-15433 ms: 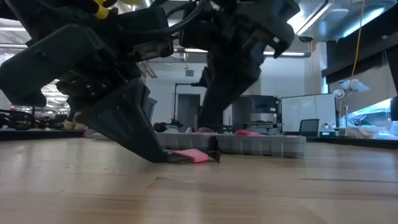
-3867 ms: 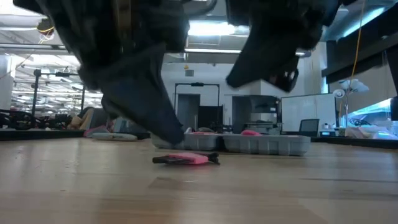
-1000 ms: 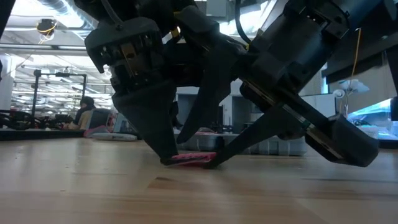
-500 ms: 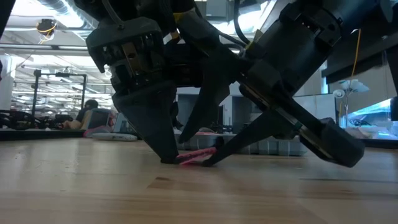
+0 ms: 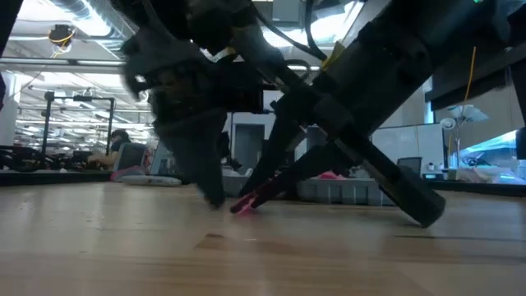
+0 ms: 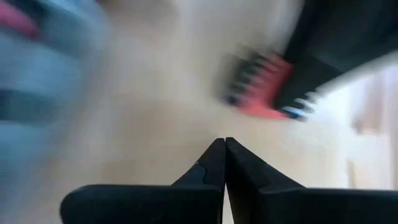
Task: Prefit tool cases
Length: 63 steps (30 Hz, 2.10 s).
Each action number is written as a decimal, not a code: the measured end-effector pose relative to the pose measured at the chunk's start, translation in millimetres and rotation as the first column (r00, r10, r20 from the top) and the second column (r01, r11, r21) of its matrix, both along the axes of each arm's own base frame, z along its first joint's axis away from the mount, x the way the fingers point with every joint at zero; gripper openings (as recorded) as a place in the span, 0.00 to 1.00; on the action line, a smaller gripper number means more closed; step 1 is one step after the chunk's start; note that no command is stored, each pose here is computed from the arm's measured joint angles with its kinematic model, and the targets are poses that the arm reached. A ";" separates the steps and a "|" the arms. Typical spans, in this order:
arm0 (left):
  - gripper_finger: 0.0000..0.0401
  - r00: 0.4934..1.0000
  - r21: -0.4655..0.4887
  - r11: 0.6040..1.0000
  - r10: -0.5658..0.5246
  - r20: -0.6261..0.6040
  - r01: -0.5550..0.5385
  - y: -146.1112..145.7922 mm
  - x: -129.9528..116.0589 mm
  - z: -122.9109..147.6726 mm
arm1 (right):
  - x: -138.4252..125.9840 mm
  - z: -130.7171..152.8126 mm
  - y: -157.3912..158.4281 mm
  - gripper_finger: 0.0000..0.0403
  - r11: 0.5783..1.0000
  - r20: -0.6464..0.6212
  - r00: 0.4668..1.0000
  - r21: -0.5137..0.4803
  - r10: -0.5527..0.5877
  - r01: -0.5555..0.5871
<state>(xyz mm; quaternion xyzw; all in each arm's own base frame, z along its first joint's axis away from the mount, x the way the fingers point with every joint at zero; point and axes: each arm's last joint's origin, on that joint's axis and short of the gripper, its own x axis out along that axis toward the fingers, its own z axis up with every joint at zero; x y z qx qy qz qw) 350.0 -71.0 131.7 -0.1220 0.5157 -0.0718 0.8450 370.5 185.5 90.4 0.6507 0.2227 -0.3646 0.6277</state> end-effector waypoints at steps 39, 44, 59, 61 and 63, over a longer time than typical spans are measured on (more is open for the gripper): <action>0.00 0.689 -0.113 0.912 0.376 0.619 -0.396 98.0 -143.6 132.3 | 43.0 58.5 -205.8 0.00 0.952 -0.055 0.992 -0.277 0.116 -0.126; 0.00 0.702 -0.094 0.898 0.397 0.592 -0.429 105.0 -146.1 128.8 | 43.9 55.4 -208.3 0.00 0.955 -0.043 0.986 -0.244 0.163 -0.168; 0.00 0.742 -0.107 0.937 0.331 0.583 -0.334 137.4 -156.6 121.7 | 35.8 30.6 -169.2 0.00 0.959 0.225 0.935 -0.004 -0.276 0.284; 0.00 0.747 -0.100 0.944 0.310 0.588 -0.314 141.8 -158.5 121.0 | 36.0 29.8 -168.2 0.00 0.953 0.230 0.928 -0.002 -0.295 0.303; 0.00 0.747 -0.102 0.947 0.303 0.592 -0.304 145.5 -160.3 120.9 | 36.0 29.5 -169.0 0.00 0.952 0.227 0.927 0.000 -0.297 0.305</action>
